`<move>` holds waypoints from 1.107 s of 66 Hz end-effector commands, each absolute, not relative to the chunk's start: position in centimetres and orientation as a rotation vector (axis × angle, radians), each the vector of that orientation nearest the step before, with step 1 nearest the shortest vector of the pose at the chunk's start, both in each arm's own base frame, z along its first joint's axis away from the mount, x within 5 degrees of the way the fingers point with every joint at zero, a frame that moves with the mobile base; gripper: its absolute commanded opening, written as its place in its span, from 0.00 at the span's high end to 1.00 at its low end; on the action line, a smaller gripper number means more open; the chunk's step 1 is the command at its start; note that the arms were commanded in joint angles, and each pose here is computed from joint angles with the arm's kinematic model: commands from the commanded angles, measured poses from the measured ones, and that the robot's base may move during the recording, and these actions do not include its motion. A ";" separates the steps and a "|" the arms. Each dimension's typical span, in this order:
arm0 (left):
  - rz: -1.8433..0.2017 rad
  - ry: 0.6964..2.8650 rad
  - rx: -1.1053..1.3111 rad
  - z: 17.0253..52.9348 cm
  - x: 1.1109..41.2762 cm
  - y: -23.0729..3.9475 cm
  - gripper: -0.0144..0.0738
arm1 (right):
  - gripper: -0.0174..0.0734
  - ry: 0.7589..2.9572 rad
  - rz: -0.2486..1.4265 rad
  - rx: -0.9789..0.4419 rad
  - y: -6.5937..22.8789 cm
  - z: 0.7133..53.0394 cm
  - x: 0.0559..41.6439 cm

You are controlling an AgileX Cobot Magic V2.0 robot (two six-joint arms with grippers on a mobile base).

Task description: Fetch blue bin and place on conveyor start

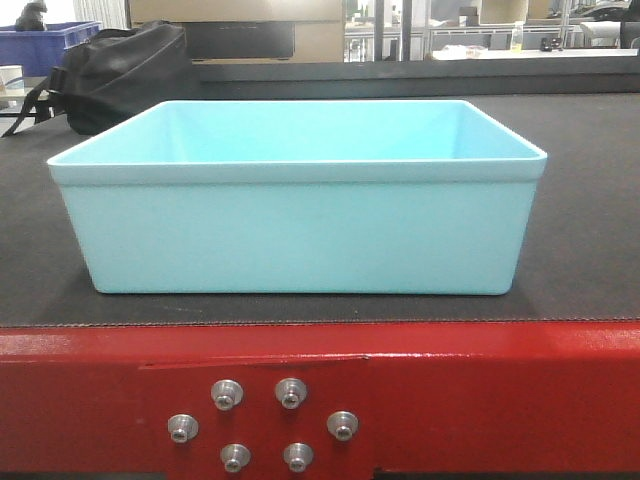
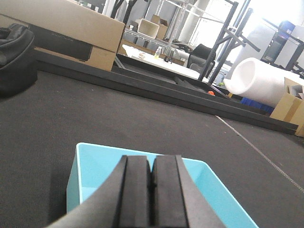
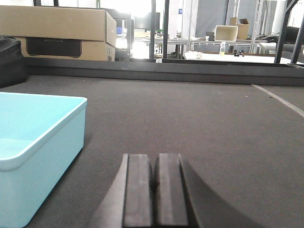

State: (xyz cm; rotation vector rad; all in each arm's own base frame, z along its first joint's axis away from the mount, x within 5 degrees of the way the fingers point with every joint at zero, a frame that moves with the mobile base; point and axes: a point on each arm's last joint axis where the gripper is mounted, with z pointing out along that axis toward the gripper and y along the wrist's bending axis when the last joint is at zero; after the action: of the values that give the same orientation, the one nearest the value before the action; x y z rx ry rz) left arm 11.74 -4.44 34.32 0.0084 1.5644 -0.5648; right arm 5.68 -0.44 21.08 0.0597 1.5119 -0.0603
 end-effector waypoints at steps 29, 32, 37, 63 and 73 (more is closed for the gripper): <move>-0.194 1.667 0.101 32.3 10.4 -2.1 0.96 | 0.99 1.493 -0.073 0.059 -0.5 21.2 5.6; -0.168 1.659 0.077 31.7 10.1 -1.6 0.96 | 0.99 1.493 -0.073 0.059 -0.5 21.2 5.6; -0.134 1.621 0.030 30.6 9.6 -1.0 0.96 | 0.99 1.493 -0.073 0.059 -0.5 21.2 5.6; -0.030 1.530 -0.050 23.9 6.9 0.1 0.96 | 0.99 1.493 -0.073 0.059 -0.5 21.2 5.6; -0.018 1.495 -0.037 22.2 6.0 0.1 0.96 | 0.99 1.493 -0.073 0.059 -0.5 21.2 5.6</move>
State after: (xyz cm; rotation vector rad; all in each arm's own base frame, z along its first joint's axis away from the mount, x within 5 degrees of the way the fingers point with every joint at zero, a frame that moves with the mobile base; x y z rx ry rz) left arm 6.41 0.07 22.54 -0.0514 1.5352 -0.0359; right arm 5.68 -0.44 21.08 0.0597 1.5119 -0.0603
